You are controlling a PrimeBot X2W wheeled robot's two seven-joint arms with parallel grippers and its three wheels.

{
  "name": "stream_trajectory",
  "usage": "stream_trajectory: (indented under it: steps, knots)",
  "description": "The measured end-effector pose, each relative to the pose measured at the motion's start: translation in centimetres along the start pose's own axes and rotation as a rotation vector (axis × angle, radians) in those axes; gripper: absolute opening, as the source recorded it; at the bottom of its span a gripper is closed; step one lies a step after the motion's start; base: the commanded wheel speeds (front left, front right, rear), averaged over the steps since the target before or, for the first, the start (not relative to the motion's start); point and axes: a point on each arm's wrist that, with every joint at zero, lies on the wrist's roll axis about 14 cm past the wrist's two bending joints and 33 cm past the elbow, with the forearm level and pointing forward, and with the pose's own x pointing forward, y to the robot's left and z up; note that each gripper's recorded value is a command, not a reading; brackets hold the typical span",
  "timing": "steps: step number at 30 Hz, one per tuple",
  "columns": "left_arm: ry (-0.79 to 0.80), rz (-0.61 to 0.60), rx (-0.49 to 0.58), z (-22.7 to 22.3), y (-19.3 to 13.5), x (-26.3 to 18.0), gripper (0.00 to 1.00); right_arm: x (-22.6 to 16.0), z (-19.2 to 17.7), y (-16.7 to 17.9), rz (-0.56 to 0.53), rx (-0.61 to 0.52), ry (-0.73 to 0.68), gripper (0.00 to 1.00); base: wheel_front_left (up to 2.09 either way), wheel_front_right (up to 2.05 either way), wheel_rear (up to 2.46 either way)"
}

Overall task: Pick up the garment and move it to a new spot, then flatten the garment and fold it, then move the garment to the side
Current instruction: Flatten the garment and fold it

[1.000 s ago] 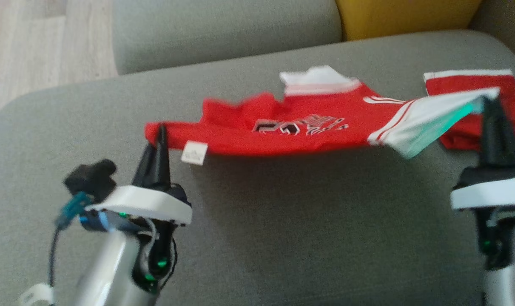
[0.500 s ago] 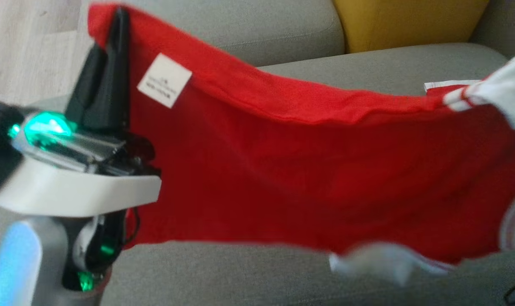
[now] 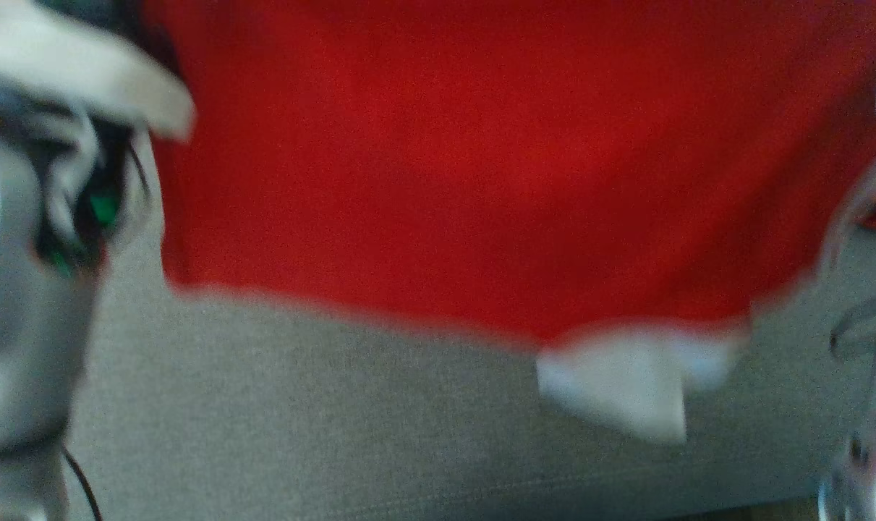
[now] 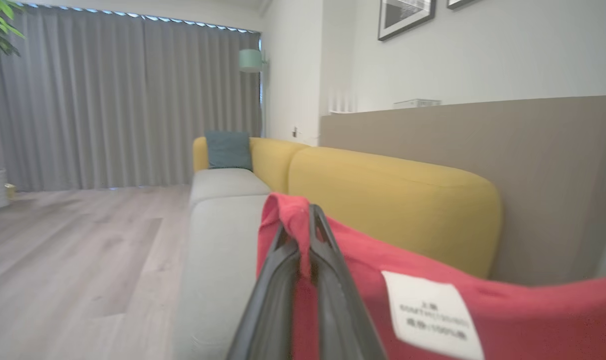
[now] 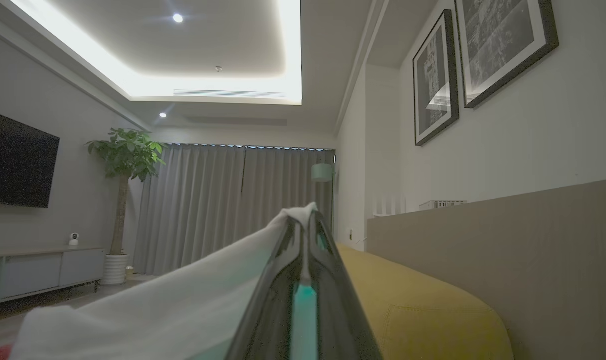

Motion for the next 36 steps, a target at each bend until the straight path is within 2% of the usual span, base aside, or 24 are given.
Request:
stream_trajectory:
  steps: [1,2,5,9,10,11,16,20,21,24,28,32,36]
  knots:
    - [0.003,0.025,0.030,-0.5,1.2,1.4,0.00,1.6,-0.5,0.1,0.006,-0.003,-0.009,0.00,0.00,0.00,0.00]
    - [-0.020,0.074,0.083,-0.5,3.7,4.4,0.00,4.9,-0.8,0.5,0.016,-0.013,-0.048,0.00,0.00,0.00,0.00]
    - [-0.095,0.157,0.165,0.7,7.5,8.3,0.00,9.2,-1.2,1.1,0.023,-0.033,-0.106,0.00,0.00,0.00,0.00]
    - [-0.156,0.200,0.207,0.3,9.8,11.8,0.00,11.7,-3.6,1.5,0.031,-0.068,-0.098,0.00,0.00,0.00,0.00]
    - [-0.157,0.201,0.211,-0.4,9.9,12.5,0.00,11.9,-4.9,1.2,0.028,-0.075,-0.077,0.00,0.00,0.00,0.00]
    - [-0.141,0.199,0.211,-2.6,10.3,13.7,0.00,11.8,-8.0,0.8,0.029,-0.074,-0.019,0.00,0.00,0.00,0.00]
    - [-0.016,0.213,0.176,-12.2,11.9,14.4,0.00,9.7,-18.1,2.5,0.083,-0.021,0.177,0.00,0.00,0.00,0.00]
    - [0.117,0.218,0.124,-20.6,13.0,12.9,0.00,6.0,-25.4,3.3,0.103,0.013,0.334,0.00,0.00,0.00,0.00]
    - [0.117,0.218,0.124,-20.6,13.0,12.9,0.00,6.0,-25.4,3.3,0.103,0.013,0.334,0.00,0.00,0.00,0.00]
    - [0.194,0.231,0.054,-25.3,13.0,11.5,0.00,2.8,-29.4,3.1,0.089,0.034,0.435,0.00,0.00,0.00,0.00]
    - [0.205,0.202,0.003,-26.5,12.1,11.0,0.00,1.8,-29.3,3.5,0.091,0.050,0.420,0.00,0.00,0.00,0.00]
    - [0.122,0.196,-0.059,-23.7,11.5,11.3,0.00,1.3,-27.3,3.8,0.091,0.058,0.365,0.00,0.00,0.00,0.00]
    - [0.111,0.216,-0.122,-23.0,11.1,8.8,0.00,-1.5,-26.6,3.9,0.076,0.077,0.382,0.00,0.00,0.00,0.00]
